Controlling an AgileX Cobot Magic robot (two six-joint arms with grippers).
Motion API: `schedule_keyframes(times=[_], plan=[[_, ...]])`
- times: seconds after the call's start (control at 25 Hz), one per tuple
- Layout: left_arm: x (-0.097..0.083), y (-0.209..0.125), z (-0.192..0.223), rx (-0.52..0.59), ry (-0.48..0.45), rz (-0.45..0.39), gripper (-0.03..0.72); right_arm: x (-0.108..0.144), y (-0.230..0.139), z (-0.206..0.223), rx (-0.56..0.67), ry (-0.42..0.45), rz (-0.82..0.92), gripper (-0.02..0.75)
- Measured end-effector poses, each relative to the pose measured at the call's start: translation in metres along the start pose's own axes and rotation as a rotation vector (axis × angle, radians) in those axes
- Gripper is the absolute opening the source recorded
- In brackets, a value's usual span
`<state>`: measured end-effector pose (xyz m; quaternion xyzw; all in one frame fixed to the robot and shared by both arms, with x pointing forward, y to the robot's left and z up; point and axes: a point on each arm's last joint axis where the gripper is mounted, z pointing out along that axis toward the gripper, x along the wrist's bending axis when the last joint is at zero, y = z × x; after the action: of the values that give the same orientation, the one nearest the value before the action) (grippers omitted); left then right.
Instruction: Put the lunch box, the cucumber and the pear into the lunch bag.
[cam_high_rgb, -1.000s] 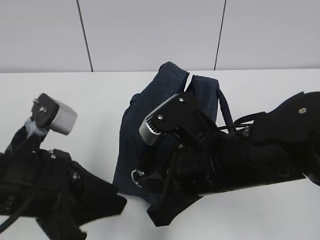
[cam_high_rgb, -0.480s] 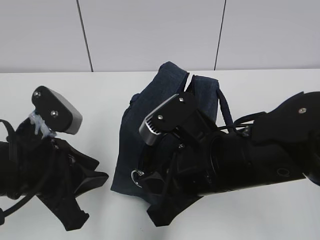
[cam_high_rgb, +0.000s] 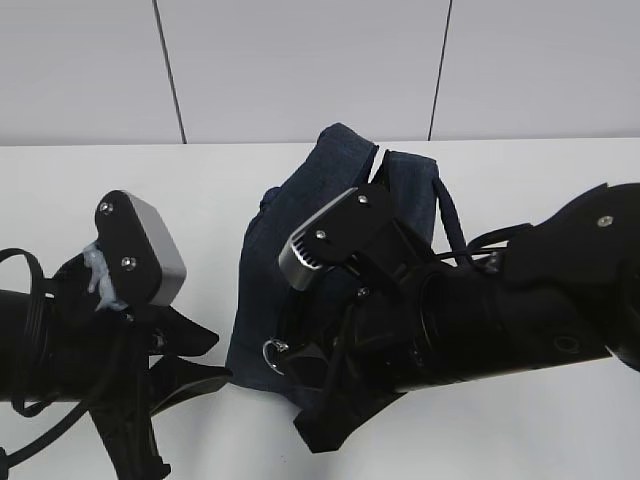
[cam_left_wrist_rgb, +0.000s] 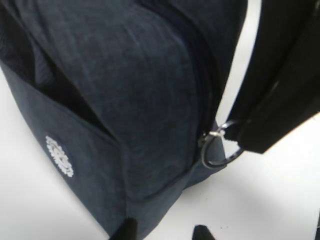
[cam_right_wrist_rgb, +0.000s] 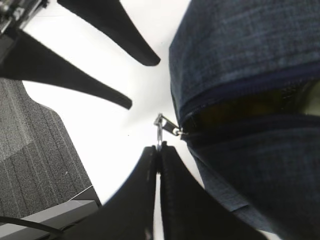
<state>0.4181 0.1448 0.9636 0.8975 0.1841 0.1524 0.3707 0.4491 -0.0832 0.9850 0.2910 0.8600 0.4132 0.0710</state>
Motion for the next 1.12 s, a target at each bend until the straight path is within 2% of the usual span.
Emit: schedule_keyframes(times=[0.2, 0.32, 0.44, 0.6, 0.72, 0.8, 0.92, 1.12], plan=[[-0.006, 0.004, 0.0, -0.037, -0.044, 0.068, 0.217, 0.0, 0.0, 0.0, 0.0, 0.0, 0.0, 0.0], [-0.009, 0.007, 0.001, -0.042, -0.033, 0.044, 0.218, 0.0, 0.0, 0.0, 0.0, 0.0, 0.0, 0.0], [-0.012, 0.011, -0.002, -0.048, 0.005, 0.057, 0.218, 0.0, 0.0, 0.0, 0.0, -0.002, 0.0, 0.0], [-0.011, 0.018, -0.016, -0.099, 0.054, 0.034, 0.22, 0.0, 0.0, 0.0, -0.001, -0.005, 0.0, 0.0], [-0.01, 0.025, -0.029, -0.161, 0.087, -0.028, 0.22, 0.0, 0.0, 0.0, -0.001, -0.005, 0.0, 0.0], [-0.009, 0.028, -0.036, -0.186, 0.11, -0.037, 0.221, -0.001, 0.0, 0.0, -0.002, -0.008, 0.0, 0.0], [-0.005, 0.025, -0.035, -0.158, 0.153, -0.042, 0.221, -0.001, 0.0, 0.0, -0.002, -0.008, 0.0, 0.0], [0.003, 0.009, -0.013, -0.011, 0.204, -0.04, 0.221, -0.001, 0.0, 0.0, -0.002, -0.01, 0.0, 0.0]])
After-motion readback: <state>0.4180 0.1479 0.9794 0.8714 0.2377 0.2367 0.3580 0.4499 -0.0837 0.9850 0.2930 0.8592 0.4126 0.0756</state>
